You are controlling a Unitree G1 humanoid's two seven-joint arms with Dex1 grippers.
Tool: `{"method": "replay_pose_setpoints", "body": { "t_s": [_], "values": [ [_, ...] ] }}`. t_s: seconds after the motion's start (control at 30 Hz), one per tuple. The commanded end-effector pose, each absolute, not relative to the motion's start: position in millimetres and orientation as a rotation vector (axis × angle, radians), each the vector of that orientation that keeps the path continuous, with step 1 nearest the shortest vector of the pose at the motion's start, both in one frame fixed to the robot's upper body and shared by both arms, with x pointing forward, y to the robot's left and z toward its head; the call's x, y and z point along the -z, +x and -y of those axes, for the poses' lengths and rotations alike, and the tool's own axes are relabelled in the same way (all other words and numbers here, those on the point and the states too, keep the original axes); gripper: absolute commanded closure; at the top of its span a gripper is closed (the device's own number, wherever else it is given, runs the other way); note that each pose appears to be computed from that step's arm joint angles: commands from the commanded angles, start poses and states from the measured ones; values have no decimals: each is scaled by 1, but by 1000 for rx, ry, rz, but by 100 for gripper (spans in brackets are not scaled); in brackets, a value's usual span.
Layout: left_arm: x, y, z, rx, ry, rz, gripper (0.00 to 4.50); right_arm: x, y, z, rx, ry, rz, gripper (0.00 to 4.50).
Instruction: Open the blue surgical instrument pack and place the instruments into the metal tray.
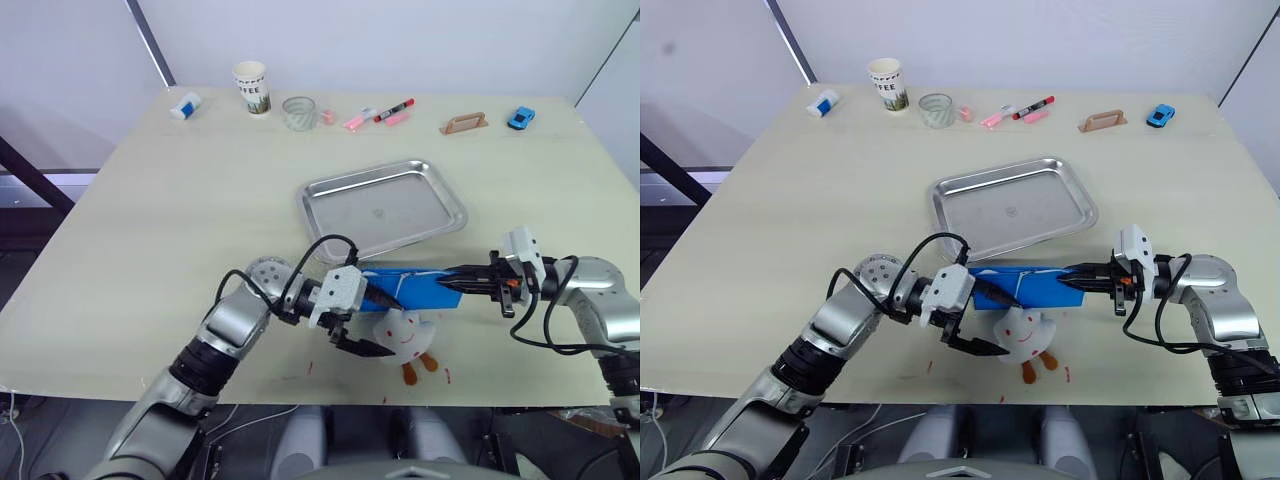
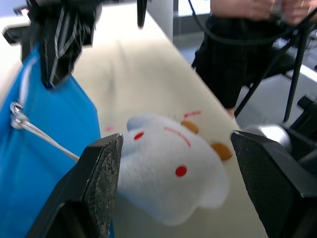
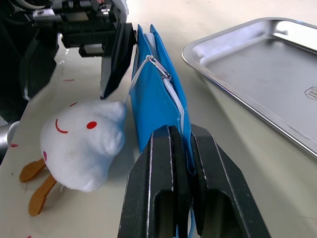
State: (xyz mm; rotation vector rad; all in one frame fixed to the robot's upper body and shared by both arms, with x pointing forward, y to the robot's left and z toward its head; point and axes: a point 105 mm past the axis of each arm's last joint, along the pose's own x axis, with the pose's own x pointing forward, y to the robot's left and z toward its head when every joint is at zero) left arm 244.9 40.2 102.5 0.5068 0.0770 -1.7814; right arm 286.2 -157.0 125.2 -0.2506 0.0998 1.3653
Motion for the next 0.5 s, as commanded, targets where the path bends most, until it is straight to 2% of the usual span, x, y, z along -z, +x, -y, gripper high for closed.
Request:
{"method": "replay_pose_setpoints", "body": {
  "t_s": [0.03, 0.23, 0.33, 0.37, 0.4, 0.43, 0.47, 0.5],
  "values": [
    [-98, 248, -37, 1762, 554, -70, 82, -132, 284, 159, -1365, -280, -86, 450],
    [-86, 252, -33, 1744, 609, -95, 82, -133, 282, 158, -1365, -280, -85, 450],
    [-84, 251, -32, 1754, 633, -93, 149, -133, 282, 158, -1364, -279, -85, 450],
    [-84, 251, -32, 1755, 638, -90, 189, -133, 282, 158, -1364, -279, -85, 450],
    [-84, 251, -32, 1754, 641, -89, 252, -133, 282, 158, -1364, -278, -85, 450],
    [-84, 251, -32, 1754, 644, -88, 283, -133, 282, 158, -1364, -278, -85, 450],
    [-84, 251, -33, 1756, 652, -80, 331, -133, 282, 158, -1363, -278, -85, 450],
    [-86, 251, -34, 1758, 658, -71, 354, -133, 282, 157, -1363, -278, -84, 450]
  ]
}}
